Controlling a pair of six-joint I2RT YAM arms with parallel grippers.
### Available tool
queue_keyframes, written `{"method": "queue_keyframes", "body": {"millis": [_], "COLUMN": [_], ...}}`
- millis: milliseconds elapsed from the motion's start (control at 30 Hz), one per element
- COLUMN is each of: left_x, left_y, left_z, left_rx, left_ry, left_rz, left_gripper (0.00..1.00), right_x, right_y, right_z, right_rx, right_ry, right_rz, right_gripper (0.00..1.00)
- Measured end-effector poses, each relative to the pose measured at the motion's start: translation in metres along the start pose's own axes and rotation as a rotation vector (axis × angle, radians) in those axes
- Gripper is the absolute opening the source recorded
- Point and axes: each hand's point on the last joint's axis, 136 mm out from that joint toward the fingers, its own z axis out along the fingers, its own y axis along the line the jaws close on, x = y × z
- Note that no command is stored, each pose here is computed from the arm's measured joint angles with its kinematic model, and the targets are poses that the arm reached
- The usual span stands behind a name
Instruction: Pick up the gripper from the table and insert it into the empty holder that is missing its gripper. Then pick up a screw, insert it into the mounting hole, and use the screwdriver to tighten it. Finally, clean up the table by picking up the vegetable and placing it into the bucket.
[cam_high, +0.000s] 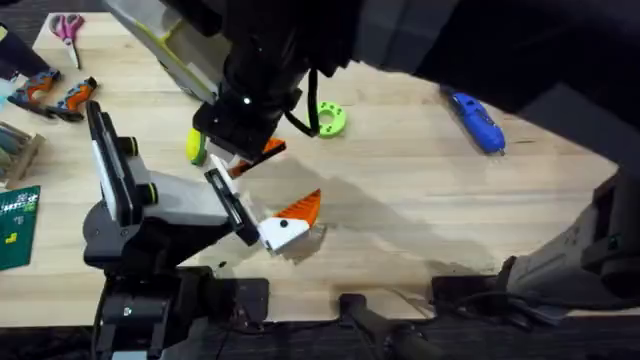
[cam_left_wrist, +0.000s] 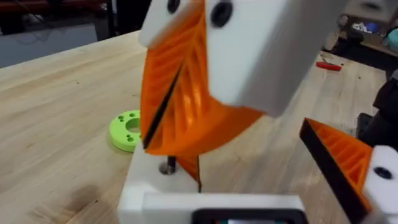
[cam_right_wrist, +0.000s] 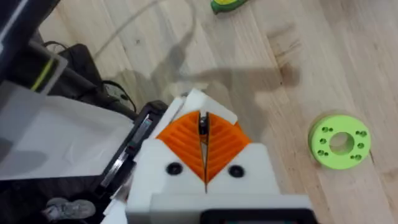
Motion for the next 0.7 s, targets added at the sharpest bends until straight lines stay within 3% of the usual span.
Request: {"method": "queue_keyframes", "body": {"millis": [700], "left_x": [0.0004], "left_y": [-0.0010], "left_z": [0.0000], "left_rx": [0.006], "left_ry": [0.001], "left_rz": [-0.009], "left_gripper": [0.986], "right_x": [-0.0021], "right_y": [-0.0026], "right_z": [0.0071], "right_rx": [0.011], "right_ry": [0.005], "right_rz": [0.000], "right_gripper": [0.006]}}
